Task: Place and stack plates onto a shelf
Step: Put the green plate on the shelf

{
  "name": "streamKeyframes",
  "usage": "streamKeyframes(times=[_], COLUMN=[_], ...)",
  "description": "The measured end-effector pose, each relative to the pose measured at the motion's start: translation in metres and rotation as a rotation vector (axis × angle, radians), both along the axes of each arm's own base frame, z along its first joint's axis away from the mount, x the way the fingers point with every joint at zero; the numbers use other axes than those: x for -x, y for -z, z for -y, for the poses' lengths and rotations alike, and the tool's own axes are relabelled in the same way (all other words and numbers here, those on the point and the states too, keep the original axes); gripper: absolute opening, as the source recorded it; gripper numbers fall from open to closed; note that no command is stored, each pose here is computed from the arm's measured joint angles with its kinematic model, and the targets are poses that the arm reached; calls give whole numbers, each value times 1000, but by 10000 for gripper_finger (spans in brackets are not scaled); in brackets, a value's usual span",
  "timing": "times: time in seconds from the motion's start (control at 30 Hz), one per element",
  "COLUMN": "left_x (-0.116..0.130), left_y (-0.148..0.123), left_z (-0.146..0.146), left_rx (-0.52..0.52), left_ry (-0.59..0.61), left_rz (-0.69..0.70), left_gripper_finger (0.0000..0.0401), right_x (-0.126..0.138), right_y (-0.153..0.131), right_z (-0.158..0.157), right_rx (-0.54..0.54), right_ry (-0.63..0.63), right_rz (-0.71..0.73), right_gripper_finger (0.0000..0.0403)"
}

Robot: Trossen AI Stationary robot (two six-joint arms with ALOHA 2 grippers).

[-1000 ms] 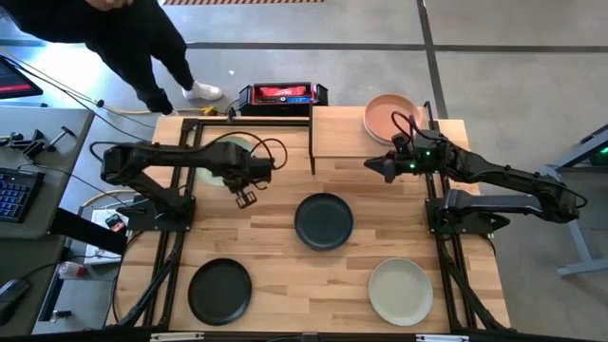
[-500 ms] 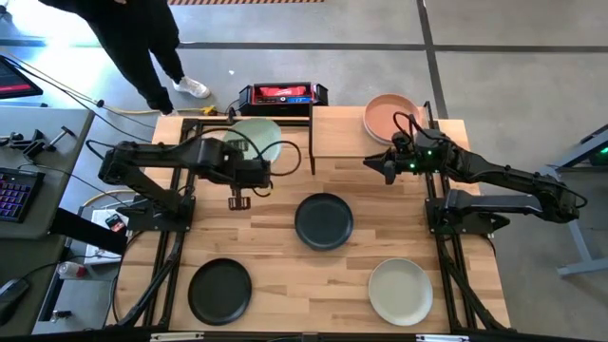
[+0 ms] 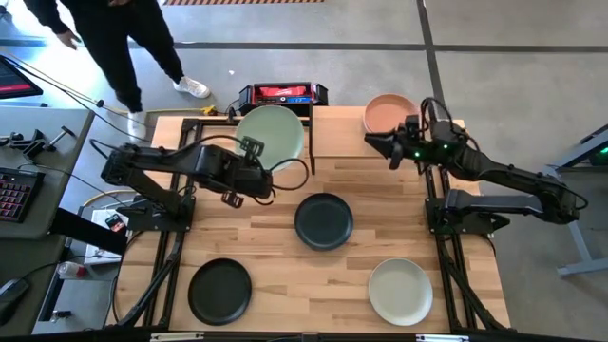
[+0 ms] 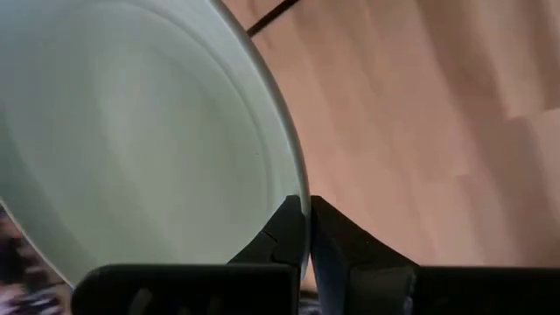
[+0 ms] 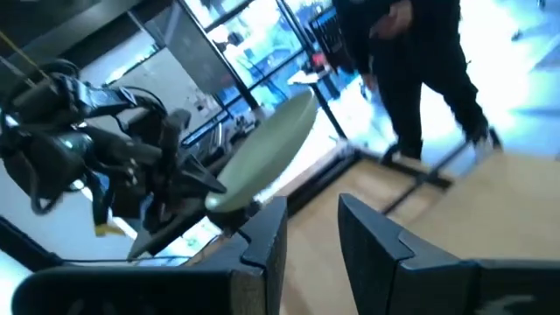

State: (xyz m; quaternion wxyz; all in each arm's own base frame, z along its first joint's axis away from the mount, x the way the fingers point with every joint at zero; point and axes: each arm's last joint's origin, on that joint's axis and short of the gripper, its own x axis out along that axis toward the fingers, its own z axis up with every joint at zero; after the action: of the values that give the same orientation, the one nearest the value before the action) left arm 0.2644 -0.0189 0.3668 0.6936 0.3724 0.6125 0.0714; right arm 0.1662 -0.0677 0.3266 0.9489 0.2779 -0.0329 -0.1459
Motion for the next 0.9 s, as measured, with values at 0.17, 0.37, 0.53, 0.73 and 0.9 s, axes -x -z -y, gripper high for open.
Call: streamKeyframes(times=[0.17, 0.37, 0.53, 0.73, 0.9], left_x=[-8, -17, -26, -37, -43], left_y=[5, 10, 18, 28, 34], left_z=[0, -1, -1, -1, 0], left_rx=[-131, -250, -336, -409, -428], left_ry=[41, 92, 164, 201, 198], left_rz=[-53, -113, -215, -290, -298], left_gripper_finger=[1, 1, 1, 1, 1], right_x=[4, 6, -9, -37, -66], right_y=[-26, -56, -74, -79, -74], right_z=[-1, -2, 7, 22, 33], right_rx=[185, 336, 330, 214, 139], right_ry=[5, 14, 97, 133, 117], right_rz=[22, 18, -132, -329, -378], right_gripper_finger=[87, 93, 128, 157, 154])
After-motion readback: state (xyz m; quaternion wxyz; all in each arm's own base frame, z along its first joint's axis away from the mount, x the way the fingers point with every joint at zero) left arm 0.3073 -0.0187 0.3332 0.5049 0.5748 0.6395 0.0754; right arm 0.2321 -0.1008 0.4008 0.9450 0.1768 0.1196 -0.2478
